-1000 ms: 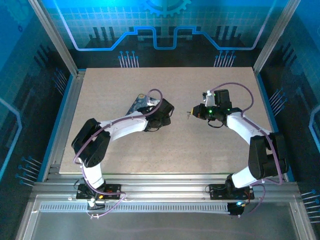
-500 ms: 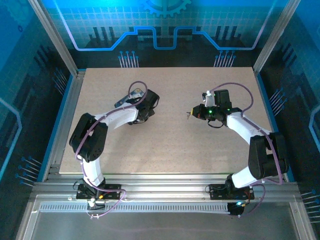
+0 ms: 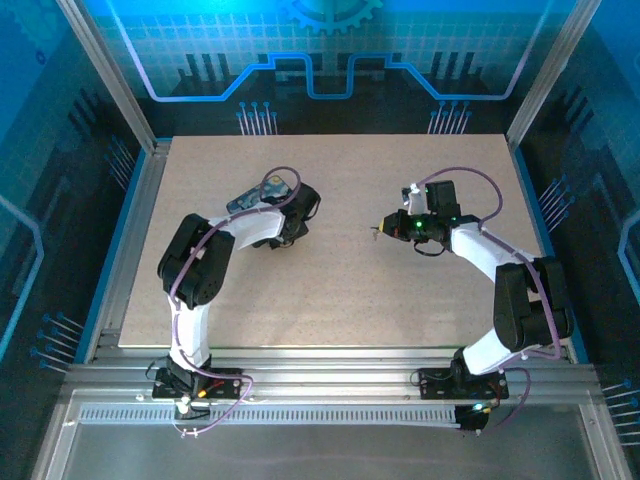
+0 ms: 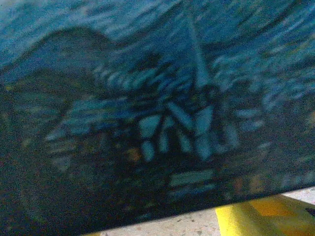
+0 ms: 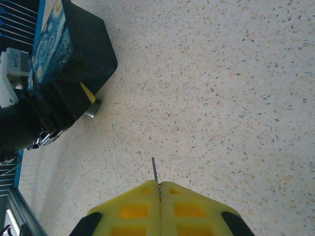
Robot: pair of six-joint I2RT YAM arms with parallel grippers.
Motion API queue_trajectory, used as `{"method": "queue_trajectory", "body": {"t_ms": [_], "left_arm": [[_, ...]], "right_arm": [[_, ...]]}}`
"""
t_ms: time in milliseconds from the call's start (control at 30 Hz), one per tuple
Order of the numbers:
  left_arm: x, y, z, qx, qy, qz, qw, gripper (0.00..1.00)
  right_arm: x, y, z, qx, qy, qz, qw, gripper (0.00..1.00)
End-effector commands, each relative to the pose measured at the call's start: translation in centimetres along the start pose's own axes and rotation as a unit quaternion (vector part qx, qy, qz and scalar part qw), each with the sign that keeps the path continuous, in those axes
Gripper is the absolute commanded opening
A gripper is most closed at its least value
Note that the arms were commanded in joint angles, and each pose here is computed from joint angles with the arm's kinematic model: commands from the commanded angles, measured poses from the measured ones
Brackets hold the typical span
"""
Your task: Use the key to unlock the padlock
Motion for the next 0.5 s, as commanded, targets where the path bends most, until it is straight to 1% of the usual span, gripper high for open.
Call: {"method": "queue_trajectory", "body": {"t_ms": [0, 133, 333, 467], "left_arm": [[0.0, -0.3, 1.1, -0.009, 0.014, 0.01, 1.0, 0.59], [0.1, -0.1, 1.4, -0.017, 0.018, 0.01, 1.0, 0.59], [0.2, 0.0, 1.5, 0.003, 0.019, 0.022, 1.0, 0.56], [1.4, -0.6, 0.6, 0.022, 0.014, 0.049, 0.998, 0.54]], "right_arm": [[0.4, -0.2, 0.2, 0.004, 0.013, 0.016, 1.0, 0.0], [0.4, -0.6, 0.0, 0.011, 0.01, 0.021, 1.0, 0.0], [0.6, -1.1, 0.1, 0.019, 0.008, 0.029, 0.999, 0.0], [0.7, -1.0, 0.1, 0.021, 0.011, 0.03, 0.999, 0.0]]}}
Point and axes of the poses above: each hand's point on the last joint's axis, 136 mm out from that joint toward the fingers, its own y axis back along the fingers, its own x axis along the line the jaws close on, z = x × y, the point moved 6 cm from there along y, back along the fingers, and after that the axes turned 10 degrees about -y, right-handed, at the moved point
